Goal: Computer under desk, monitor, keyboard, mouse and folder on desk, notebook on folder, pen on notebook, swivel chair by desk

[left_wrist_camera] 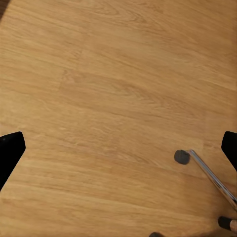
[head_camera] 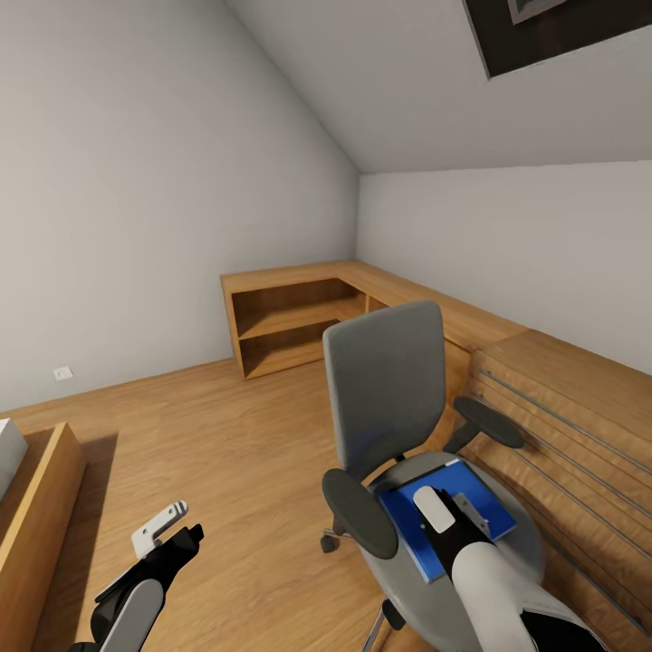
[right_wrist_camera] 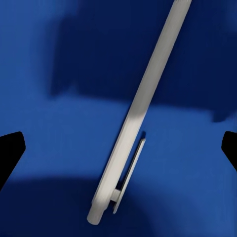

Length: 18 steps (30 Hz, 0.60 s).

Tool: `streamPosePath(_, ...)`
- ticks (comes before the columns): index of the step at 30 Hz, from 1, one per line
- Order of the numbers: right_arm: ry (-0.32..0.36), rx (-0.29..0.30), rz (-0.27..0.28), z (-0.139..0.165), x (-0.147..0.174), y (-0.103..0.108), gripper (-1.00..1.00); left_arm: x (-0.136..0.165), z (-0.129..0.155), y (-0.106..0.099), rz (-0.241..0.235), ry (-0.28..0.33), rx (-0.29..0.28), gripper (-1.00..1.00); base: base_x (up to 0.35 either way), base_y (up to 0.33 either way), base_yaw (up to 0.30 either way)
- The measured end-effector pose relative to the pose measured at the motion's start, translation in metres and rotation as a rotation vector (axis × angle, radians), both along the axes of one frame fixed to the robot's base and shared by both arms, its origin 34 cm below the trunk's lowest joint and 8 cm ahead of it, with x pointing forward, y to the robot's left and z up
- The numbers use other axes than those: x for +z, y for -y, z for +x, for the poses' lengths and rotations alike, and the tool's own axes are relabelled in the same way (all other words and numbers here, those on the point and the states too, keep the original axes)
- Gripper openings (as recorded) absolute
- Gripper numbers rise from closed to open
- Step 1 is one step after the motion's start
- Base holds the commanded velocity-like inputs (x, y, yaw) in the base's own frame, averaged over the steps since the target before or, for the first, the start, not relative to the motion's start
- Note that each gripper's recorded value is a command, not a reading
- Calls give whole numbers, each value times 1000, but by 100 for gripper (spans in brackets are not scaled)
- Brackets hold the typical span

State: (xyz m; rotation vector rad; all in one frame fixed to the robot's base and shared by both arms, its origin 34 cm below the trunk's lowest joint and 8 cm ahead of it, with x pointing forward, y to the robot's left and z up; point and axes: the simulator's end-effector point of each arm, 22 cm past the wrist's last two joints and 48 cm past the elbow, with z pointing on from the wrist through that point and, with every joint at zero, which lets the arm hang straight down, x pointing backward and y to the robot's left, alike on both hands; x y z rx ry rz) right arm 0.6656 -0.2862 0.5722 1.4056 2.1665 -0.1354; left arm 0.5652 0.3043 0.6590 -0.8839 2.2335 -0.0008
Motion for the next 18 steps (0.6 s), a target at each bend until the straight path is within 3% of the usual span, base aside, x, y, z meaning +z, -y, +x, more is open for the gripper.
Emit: streamPosePath(18, -32, -23, -19, -8, -1, 5, 100, 0, 0, 0, 0, 1, 0, 100, 0, 0, 0)
